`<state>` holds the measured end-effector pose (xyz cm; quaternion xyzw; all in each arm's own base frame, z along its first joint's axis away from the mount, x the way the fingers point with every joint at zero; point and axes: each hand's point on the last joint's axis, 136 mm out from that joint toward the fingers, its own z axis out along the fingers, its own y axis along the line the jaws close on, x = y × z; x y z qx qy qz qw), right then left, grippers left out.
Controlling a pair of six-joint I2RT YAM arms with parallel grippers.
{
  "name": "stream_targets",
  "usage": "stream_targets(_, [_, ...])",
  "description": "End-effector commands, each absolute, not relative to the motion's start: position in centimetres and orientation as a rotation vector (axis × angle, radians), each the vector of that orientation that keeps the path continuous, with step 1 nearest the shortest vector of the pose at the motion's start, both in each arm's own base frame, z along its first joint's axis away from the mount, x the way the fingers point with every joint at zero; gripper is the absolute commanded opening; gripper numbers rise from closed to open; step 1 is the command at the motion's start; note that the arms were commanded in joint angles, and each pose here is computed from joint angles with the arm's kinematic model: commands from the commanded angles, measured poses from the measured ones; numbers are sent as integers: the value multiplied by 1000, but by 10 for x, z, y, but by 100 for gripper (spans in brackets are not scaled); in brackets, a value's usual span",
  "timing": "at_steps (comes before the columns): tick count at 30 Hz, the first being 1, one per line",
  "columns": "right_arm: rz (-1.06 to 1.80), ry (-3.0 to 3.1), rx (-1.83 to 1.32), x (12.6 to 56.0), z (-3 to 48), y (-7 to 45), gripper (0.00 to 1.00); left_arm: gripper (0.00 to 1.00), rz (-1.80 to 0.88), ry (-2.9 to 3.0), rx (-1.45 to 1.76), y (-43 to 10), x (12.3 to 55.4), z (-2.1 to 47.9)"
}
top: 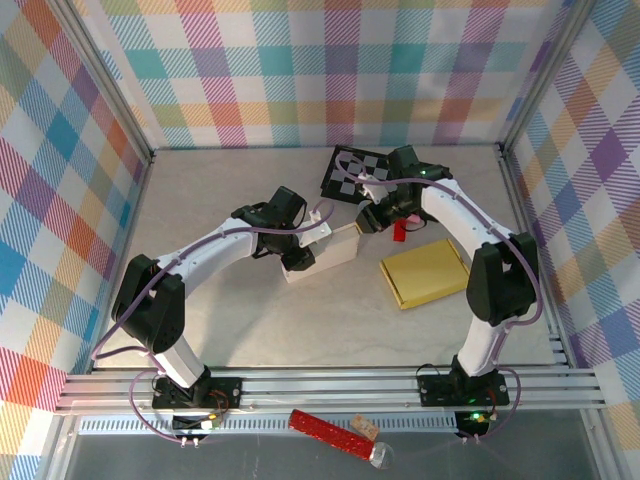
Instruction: Fold the paper box
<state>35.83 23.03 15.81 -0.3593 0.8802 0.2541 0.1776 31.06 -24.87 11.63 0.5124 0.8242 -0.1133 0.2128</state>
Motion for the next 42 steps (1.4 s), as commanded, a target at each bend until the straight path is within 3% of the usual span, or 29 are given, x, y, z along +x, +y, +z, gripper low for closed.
stream_targets(1, [681, 2459, -1055, 364, 165, 233, 23, 34, -374, 2340, 1462, -244, 297, 109])
stream_targets(14, [647, 2445, -1078, 365, 168, 238, 20, 34, -381, 2342, 1460, -246, 298, 109])
stream_targets(27, [602, 2440, -1100, 362, 168, 240, 0, 34, -379, 2348, 1451, -245, 299, 109])
stream_targets(42, [529, 2651, -759, 356, 166, 232, 0, 32, -337, 2381, 1389, -244, 312, 109])
